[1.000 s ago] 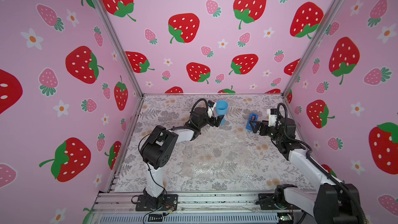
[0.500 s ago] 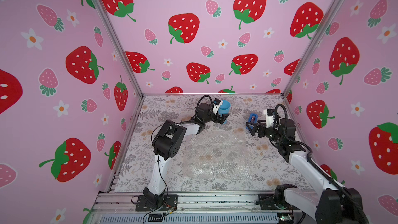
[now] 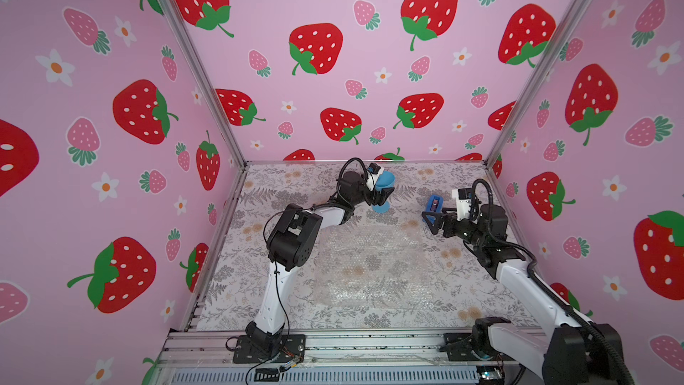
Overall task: Wrap wine glasses in bubble wrap
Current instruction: Pick up the wine glass at the center of the board, then place the wine glass on the bubble wrap.
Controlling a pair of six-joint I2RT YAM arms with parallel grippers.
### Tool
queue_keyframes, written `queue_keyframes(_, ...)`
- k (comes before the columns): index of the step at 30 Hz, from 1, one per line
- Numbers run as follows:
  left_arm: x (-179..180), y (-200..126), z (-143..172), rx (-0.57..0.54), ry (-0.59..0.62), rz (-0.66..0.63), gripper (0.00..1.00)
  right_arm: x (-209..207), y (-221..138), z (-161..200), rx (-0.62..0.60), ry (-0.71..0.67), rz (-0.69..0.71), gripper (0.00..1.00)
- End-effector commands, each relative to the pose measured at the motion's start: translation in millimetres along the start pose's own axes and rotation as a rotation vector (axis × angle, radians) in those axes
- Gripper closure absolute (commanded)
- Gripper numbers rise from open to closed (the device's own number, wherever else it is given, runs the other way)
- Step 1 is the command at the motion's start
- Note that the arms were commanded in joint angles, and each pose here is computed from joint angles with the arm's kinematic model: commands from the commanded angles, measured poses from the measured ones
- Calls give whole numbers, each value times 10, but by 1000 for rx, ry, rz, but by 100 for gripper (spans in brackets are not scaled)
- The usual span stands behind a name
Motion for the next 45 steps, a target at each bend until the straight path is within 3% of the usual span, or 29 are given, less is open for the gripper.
queue_keyframes(1,13,-132,-313,-62,33,-11,19,108,-44,-70,-13,-26,-14,0)
queue_keyframes(6,123,-536,-497,-4,-69,-145,24,189,-21,-42,29,-17,-9,2)
queue_keyframes(12,4,-1286,-703,70,-201,-233,29,275,37,-6,88,9,4,2)
queue_keyframes(15,59,-1673,-604,194,-353,-373,37,320,77,14,115,34,6,4)
queue_keyframes(18,-51,-1992,-517,332,-437,-400,49,448,125,56,161,40,-30,4)
queue_keyframes(25,-406,-2662,-201,733,-606,-415,45,620,233,208,240,89,-57,6)
queue_keyframes(31,-914,-2818,320,1059,-762,-258,46,672,347,412,310,137,-61,8)
queue_keyframes(35,-1016,-2816,598,1132,-824,-264,46,664,431,614,358,149,-56,8)
queue_keyframes(45,-1131,-2698,902,1238,-899,-246,46,625,543,919,422,186,-32,9)
Point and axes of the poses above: each gripper's point midway between its finger pads, its own y axis out along the fingers, its own x axis along the line the jaws close on, z = x × y, the point moved 1 cm from there along -y, back along the fingers, and after that the axes turned 14 degrees about y, right-handed, at the moved point
